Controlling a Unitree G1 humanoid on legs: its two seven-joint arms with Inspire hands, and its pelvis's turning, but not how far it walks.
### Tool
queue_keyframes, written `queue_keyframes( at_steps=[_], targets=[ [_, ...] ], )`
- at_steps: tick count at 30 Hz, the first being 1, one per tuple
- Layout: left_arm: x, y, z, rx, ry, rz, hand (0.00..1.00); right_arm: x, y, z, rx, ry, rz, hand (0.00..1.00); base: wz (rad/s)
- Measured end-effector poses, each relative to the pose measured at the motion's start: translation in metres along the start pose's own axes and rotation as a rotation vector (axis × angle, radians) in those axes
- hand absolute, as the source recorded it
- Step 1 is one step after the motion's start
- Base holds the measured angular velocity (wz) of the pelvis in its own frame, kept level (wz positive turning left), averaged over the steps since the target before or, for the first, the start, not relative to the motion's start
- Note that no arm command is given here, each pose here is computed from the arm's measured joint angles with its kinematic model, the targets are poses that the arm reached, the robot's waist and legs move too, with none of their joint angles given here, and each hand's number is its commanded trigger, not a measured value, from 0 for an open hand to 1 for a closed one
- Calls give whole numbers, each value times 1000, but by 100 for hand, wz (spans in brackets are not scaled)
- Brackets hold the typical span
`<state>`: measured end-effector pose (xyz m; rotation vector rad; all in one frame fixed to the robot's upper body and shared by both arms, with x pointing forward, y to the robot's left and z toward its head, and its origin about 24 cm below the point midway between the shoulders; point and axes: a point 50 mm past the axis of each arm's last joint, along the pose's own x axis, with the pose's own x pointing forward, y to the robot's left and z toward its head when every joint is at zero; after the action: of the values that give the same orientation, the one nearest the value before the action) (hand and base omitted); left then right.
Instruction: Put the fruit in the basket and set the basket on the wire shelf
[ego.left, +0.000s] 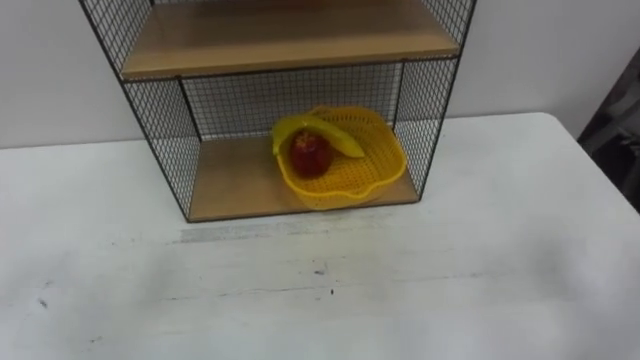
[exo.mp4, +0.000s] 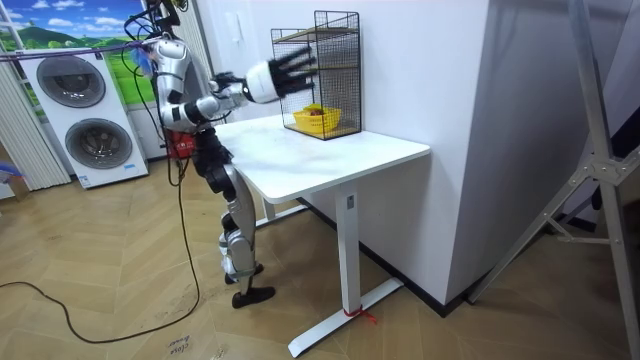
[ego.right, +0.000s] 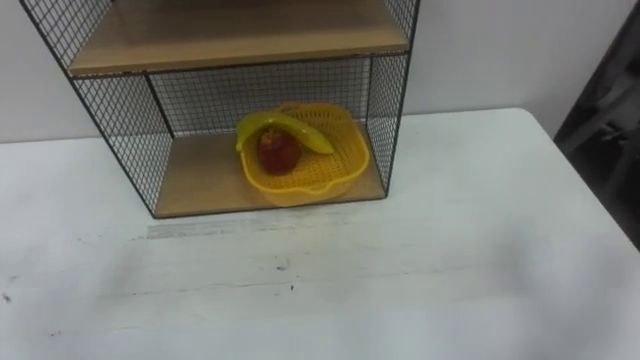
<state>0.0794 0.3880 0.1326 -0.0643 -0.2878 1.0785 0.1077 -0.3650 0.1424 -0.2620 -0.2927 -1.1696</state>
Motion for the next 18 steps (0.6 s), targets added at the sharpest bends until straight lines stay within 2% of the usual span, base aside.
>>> queue_keyframes(
  at_steps=[2,3,5,6,8,9,12,13,14,15,17,18],
  targets=[
    [2,33,16,-18,-73,198,0,7,-21,8,9,-40,-146,0,5],
    [2,43,18,-11,-82,253,0,9,-27,10,8,-48,-183,0,10],
    [0,71,22,2,-93,439,0,15,-47,12,27,-47,-329,0,12],
    [0,78,22,-2,-93,481,0,18,-52,12,32,-47,-366,0,13],
    [2,100,22,-72,-76,652,0,27,-72,18,60,-56,-514,0,12],
    [3,104,23,-88,-76,690,0,29,-77,21,71,-65,-554,0,7],
    [15,125,33,-117,-96,842,0,47,-103,31,122,-88,-713,0,9],
    [19,138,34,-119,-97,911,0,54,-114,30,109,-85,-767,0,9],
    [20,155,33,-129,-73,986,0,63,-124,24,80,-55,-812,0,8],
    [19,163,29,-135,-50,1023,0,65,-131,19,68,-32,-843,0,7],
    [6,188,8,-160,53,1164,0,60,-159,-7,26,94,-971,0,10],
    [0,196,1,-165,85,1206,0,57,-164,-15,18,136,-997,0,7]
  ],
)
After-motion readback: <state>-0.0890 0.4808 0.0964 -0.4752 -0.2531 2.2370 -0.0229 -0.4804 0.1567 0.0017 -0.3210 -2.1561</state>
